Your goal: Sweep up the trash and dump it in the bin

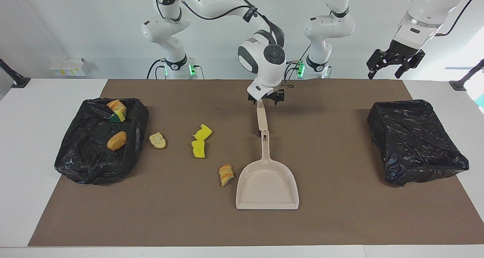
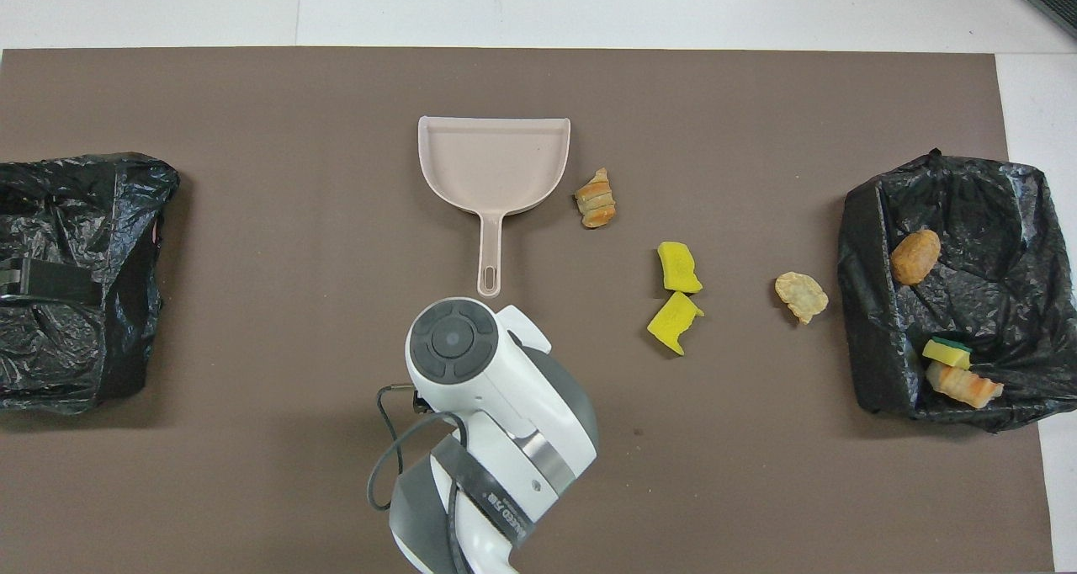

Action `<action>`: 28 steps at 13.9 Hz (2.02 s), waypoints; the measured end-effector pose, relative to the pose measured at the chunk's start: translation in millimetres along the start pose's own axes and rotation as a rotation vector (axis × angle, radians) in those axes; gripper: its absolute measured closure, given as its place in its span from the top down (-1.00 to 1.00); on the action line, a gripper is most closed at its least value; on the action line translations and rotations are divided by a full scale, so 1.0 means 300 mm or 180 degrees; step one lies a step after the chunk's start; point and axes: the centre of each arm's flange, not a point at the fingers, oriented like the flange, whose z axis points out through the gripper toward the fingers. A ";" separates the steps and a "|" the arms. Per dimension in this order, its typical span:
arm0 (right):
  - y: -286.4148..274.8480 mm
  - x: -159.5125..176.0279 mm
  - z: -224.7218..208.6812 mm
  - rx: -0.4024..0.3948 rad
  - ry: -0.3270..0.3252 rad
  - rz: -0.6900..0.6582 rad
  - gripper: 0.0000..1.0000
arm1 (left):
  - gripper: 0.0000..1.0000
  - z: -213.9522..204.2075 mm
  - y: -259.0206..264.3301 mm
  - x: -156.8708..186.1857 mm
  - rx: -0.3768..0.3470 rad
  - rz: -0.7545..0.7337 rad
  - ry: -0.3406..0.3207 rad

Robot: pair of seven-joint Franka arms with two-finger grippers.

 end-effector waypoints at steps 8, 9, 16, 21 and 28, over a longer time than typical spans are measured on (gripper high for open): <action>0.092 -0.164 0.098 0.0139 -0.0136 0.0161 0.35 | 1.00 0.000 0.000 0.000 0.0000 0.0000 0.0000; 0.091 -0.166 0.098 0.0138 -0.0137 0.0161 0.22 | 1.00 0.000 0.000 0.000 0.0000 0.0000 0.0000; 0.138 -0.156 0.022 0.0070 -0.0245 0.0228 -0.45 | 1.00 0.000 0.000 0.000 0.0000 0.0000 0.0000; 0.384 -0.073 -0.219 0.0021 -0.0454 0.0456 -0.45 | 1.00 0.001 0.013 -0.001 0.0003 0.0022 -0.0005; 0.773 0.128 -0.256 -0.0700 -0.0377 0.0573 -0.45 | 1.00 0.010 0.280 0.040 -0.0025 0.0375 0.0302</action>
